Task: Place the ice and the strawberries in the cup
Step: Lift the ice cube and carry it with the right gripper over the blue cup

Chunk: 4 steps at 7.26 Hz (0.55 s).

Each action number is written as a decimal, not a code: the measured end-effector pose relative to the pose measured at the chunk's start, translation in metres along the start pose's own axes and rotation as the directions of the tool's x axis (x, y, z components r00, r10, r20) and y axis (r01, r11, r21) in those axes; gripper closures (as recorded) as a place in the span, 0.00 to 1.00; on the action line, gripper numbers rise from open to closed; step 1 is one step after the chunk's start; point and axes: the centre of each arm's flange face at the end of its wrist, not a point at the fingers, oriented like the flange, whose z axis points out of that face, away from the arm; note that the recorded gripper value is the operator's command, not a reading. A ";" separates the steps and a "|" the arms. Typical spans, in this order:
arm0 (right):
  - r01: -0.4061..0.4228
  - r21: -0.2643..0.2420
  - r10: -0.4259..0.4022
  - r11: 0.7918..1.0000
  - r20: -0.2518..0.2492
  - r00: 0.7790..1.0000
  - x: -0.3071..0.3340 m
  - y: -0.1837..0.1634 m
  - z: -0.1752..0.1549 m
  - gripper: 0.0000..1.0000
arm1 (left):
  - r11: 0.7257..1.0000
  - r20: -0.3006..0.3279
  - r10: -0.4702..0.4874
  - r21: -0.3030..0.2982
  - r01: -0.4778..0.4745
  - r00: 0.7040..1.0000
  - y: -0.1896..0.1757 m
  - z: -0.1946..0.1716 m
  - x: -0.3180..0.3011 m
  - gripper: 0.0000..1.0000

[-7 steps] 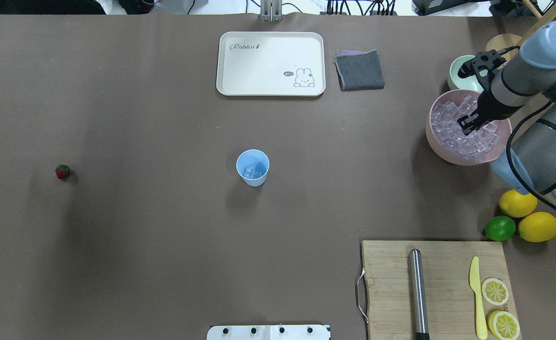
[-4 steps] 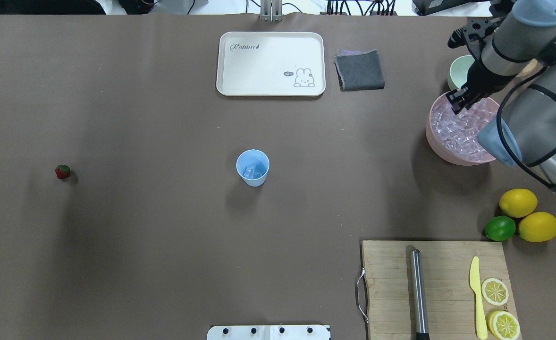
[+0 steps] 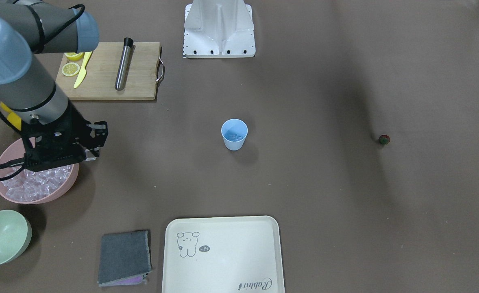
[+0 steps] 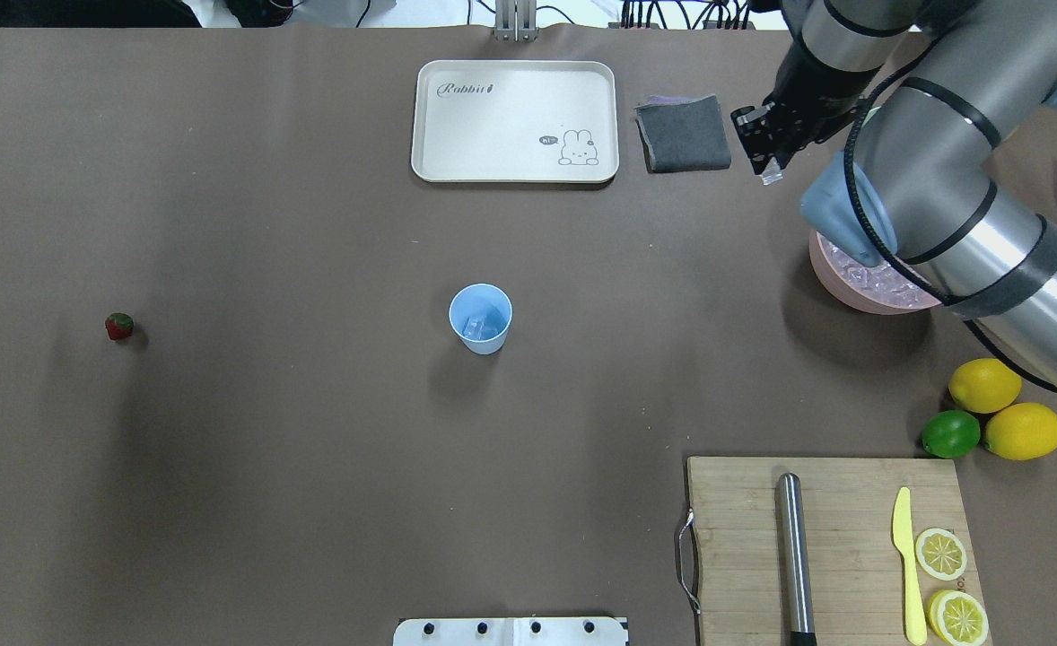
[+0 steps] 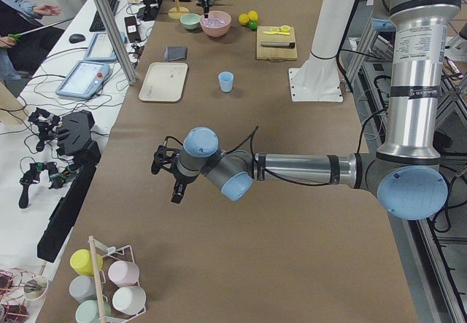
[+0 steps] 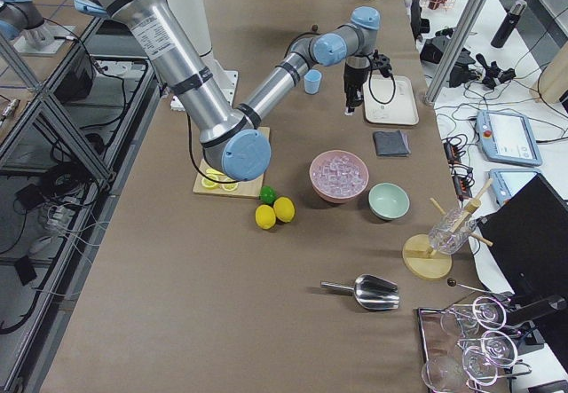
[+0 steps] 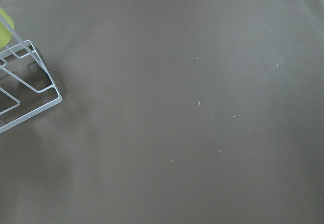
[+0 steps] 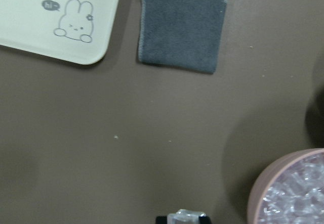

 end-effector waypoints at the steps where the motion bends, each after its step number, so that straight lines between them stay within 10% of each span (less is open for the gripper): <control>1: -0.049 0.005 0.049 0.999 0.037 0.998 -0.050 0.006 -0.008 0.93 | 1.000 -0.003 0.005 -0.006 -0.005 1.000 0.000 0.003 0.003 0.03; 4: -0.146 0.025 0.143 0.989 0.089 0.986 -0.199 0.050 -0.006 0.94 | 1.000 -0.010 0.002 -0.017 -0.002 1.000 0.001 0.010 0.010 0.03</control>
